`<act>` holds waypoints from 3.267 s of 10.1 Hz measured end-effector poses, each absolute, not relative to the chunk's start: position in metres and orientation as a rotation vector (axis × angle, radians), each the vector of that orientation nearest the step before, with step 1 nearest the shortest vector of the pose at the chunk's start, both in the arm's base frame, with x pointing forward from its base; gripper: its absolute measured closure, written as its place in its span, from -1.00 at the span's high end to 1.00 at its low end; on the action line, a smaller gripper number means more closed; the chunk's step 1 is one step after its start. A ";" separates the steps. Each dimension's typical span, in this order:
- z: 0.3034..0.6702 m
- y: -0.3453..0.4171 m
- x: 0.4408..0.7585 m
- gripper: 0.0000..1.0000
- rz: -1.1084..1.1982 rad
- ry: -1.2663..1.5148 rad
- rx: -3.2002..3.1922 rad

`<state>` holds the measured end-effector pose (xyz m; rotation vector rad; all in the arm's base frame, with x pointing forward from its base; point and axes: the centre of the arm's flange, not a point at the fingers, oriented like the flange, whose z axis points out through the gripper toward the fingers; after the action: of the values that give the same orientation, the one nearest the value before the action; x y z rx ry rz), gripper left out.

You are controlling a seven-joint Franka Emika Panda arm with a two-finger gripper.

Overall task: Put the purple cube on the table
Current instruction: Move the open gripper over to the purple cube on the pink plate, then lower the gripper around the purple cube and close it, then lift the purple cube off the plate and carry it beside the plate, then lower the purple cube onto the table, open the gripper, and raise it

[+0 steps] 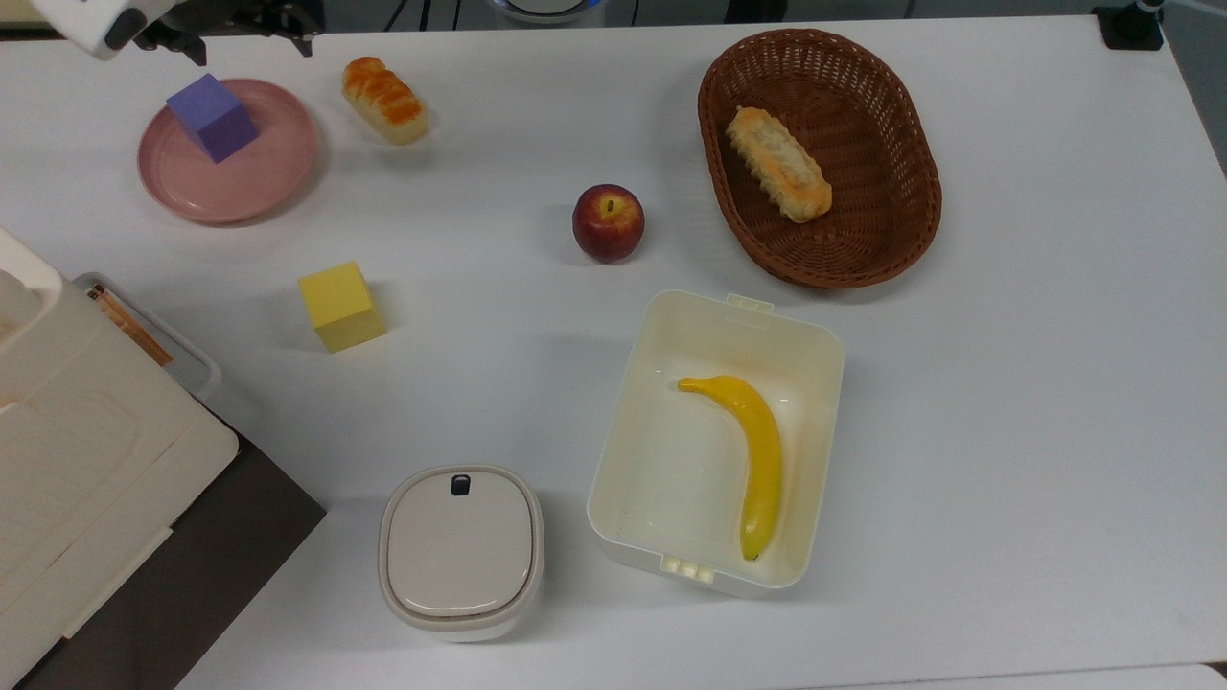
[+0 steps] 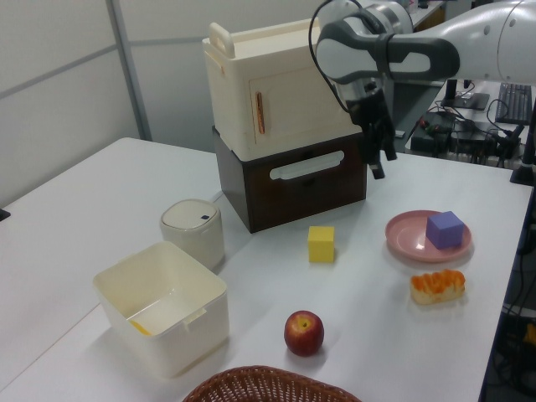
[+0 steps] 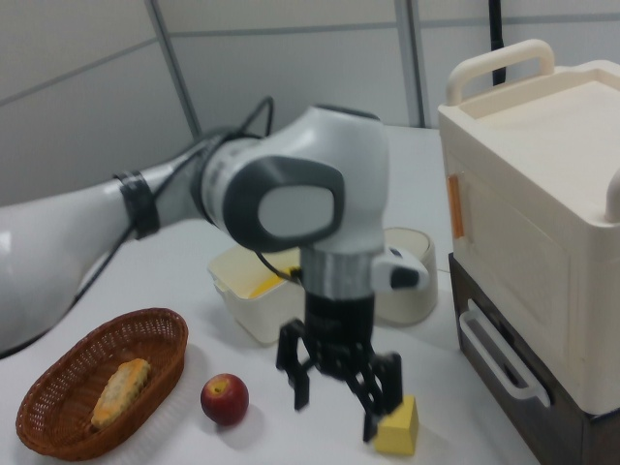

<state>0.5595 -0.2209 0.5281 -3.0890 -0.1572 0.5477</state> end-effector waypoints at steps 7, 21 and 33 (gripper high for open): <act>0.401 -0.325 0.530 1.00 0.984 -0.278 -2.979; 0.301 -0.320 0.536 0.12 1.279 -0.534 -2.895; 0.456 -0.043 0.641 0.98 0.686 -0.640 -3.159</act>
<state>0.6407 -0.0426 0.4563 -3.1594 -0.6405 0.6864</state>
